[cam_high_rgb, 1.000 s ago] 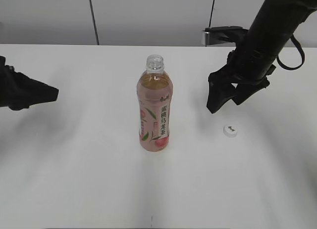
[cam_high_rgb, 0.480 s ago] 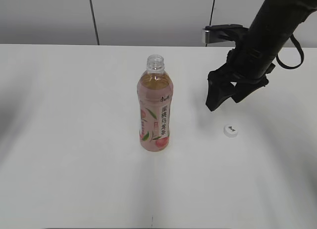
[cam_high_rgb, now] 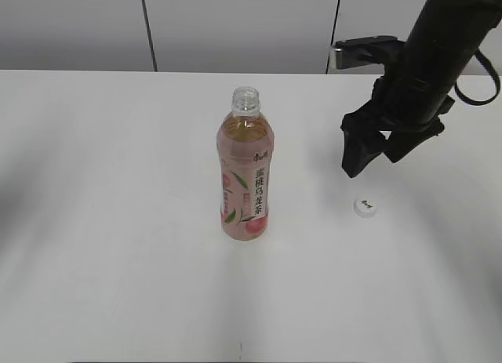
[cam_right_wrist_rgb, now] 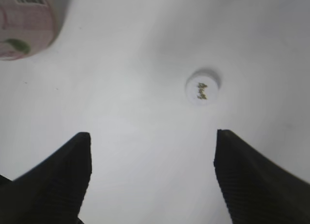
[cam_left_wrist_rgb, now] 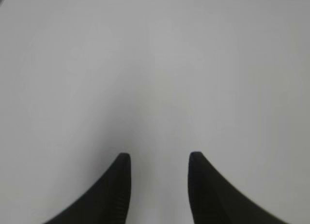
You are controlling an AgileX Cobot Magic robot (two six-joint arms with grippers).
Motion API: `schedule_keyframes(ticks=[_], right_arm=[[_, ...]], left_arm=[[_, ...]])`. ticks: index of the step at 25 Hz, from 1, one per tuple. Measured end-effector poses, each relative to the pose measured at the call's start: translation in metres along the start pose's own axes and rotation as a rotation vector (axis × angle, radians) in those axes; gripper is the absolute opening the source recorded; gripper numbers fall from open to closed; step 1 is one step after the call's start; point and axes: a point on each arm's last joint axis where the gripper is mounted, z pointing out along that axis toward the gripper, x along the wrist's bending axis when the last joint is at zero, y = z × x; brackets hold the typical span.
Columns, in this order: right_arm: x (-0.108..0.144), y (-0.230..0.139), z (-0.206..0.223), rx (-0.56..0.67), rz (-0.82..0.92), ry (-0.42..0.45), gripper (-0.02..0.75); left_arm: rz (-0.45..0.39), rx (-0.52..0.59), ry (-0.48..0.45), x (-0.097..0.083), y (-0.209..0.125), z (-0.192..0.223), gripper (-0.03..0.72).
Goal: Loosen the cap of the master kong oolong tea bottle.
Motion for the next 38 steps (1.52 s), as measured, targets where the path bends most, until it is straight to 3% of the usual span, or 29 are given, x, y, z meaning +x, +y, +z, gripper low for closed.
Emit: schedule_keyframes(ticks=[2, 8, 14, 20, 28, 38], right_arm=[[-0.001, -0.008, -0.009, 0.004, 0.013, -0.048, 0.594], [0.011, -0.048, -0.058, -0.073, 0.072, -0.155, 0.594], [0.026, -0.098, -0.092, -0.145, 0.122, -0.210, 0.594], [0.041, -0.160, -0.100, -0.172, 0.220, -0.227, 0.594], [0.049, -0.235, -0.108, -0.187, 0.231, -0.362, 0.587], [0.071, -0.298, -0.119, -0.470, 0.229, -0.347, 0.587]], left_arm=[[-0.042, 0.053, -0.065, -0.006, -0.005, -0.001, 0.249], [0.015, 0.114, -0.166, -0.014, -0.011, -0.010, 0.260], [0.070, 0.011, -0.173, -0.009, -0.007, -0.055, 0.349], [0.085, 0.010, -0.197, -0.004, -0.022, -0.102, 0.358], [0.084, 0.016, -0.193, 0.005, -0.047, -0.147, 0.358], [0.154, -0.053, -0.103, 0.024, -0.086, -0.191, 0.358]])
